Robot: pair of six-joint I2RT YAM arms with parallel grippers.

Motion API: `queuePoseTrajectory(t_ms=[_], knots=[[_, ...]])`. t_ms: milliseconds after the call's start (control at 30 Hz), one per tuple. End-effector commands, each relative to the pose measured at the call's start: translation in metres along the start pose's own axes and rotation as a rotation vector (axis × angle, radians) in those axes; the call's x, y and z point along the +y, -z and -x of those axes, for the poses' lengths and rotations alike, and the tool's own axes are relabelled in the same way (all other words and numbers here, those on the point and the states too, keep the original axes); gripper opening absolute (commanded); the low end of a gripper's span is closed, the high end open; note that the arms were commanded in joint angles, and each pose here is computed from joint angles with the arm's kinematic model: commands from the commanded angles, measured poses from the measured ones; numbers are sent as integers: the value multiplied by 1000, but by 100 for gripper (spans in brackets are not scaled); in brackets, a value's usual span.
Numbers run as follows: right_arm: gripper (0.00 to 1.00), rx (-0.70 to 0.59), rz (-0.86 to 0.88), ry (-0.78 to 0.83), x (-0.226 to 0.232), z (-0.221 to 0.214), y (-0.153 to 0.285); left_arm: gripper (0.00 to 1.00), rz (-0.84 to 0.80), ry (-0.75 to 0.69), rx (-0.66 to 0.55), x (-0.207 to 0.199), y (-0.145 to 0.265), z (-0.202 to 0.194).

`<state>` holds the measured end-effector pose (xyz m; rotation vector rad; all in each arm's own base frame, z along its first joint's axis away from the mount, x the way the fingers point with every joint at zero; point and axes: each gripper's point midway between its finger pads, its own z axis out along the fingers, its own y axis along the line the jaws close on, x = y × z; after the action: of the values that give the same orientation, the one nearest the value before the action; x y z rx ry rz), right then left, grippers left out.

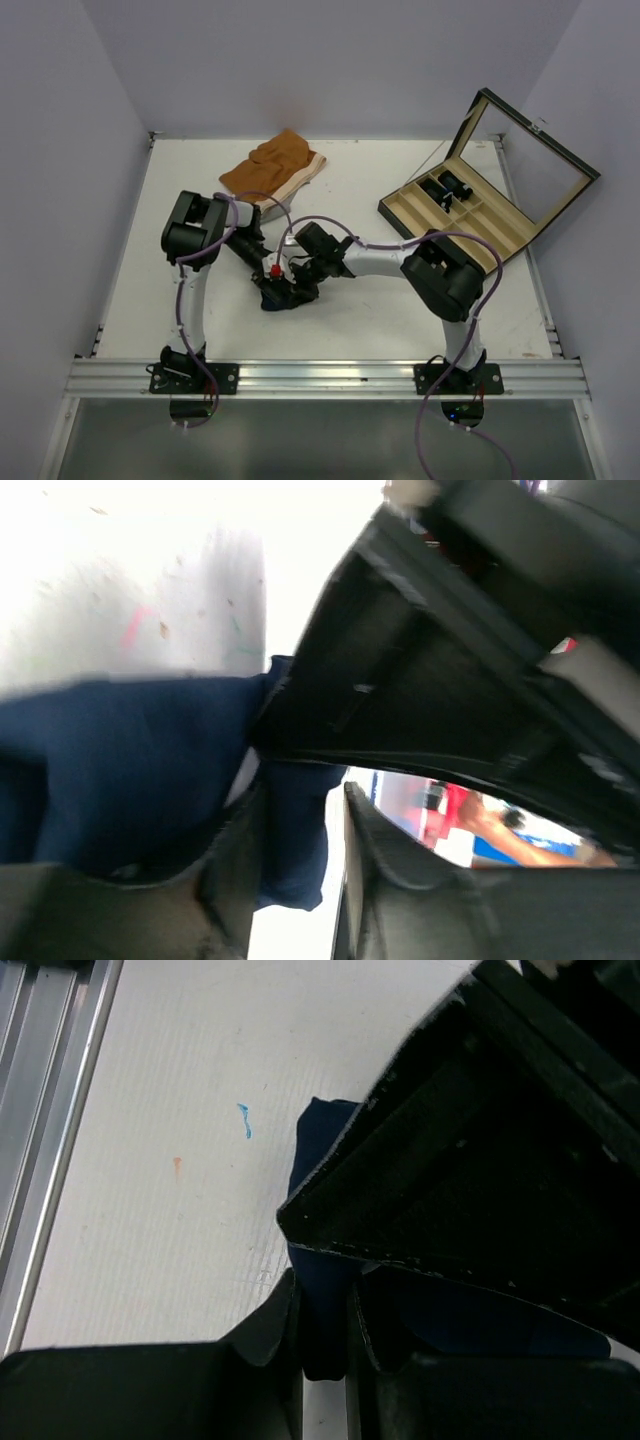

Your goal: Roll the underwear

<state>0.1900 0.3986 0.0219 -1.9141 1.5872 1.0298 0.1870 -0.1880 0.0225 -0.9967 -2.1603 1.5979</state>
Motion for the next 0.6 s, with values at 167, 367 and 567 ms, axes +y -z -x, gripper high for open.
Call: queuePoseTrajectory(t_ms=[167,367,567], knots=[[0,11,130,-309,15,-8,-14,46,293,-407,-284,5,74,53],[0,3,170,-510,0,-20,-21,48,512,-447,-528,-22,147,62],[0,12,254,-705,-8,-31,-29,43,813,-619,-518,-53,171,29]])
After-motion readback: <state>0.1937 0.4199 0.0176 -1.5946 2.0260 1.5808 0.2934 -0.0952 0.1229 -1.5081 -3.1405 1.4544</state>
